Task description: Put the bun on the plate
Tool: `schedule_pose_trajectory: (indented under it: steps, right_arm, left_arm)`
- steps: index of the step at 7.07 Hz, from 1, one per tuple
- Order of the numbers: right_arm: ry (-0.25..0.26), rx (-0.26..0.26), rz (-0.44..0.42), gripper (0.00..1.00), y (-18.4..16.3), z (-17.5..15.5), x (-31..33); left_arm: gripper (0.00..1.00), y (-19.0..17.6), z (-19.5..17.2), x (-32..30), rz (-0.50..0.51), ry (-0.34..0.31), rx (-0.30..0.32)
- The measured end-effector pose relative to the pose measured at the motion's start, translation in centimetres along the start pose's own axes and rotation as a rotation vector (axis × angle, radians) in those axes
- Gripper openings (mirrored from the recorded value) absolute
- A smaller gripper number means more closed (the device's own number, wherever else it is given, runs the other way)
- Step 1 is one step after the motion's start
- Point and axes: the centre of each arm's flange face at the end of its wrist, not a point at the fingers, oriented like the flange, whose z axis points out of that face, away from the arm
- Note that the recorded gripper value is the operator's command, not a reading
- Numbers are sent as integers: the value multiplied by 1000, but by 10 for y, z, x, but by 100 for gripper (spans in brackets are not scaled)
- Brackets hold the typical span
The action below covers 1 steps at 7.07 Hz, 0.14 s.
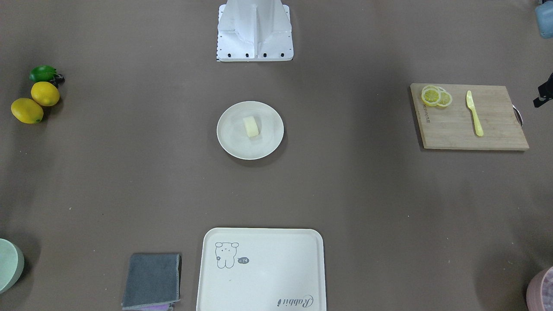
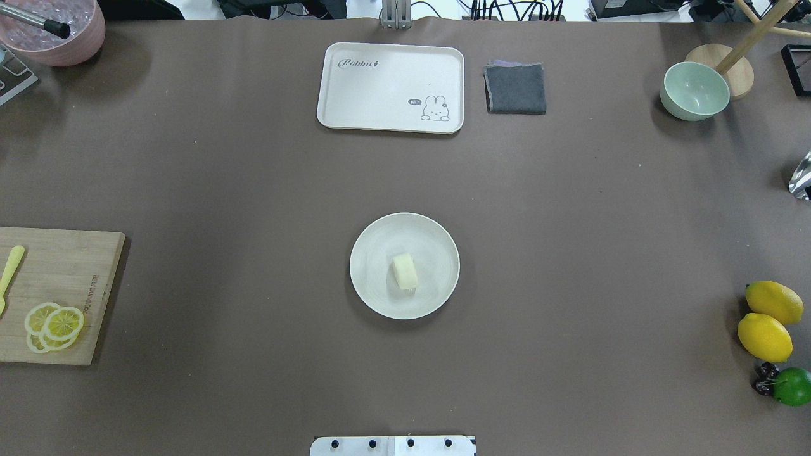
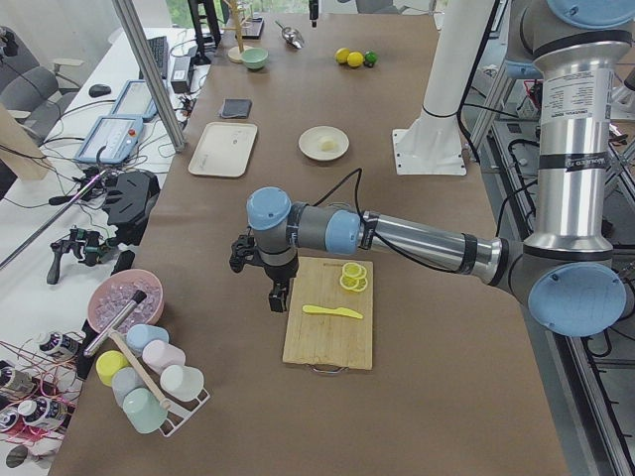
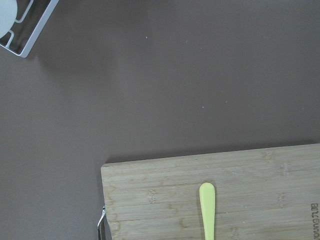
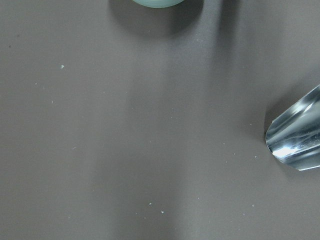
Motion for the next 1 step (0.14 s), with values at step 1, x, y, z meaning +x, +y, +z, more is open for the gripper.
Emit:
schedule_pose_trajectory:
  steps: [1]
  right_arm:
    - [1, -1, 2, 100, -1, 0, 0]
  left_arm:
    - [98, -1, 0, 0, 1, 0, 0]
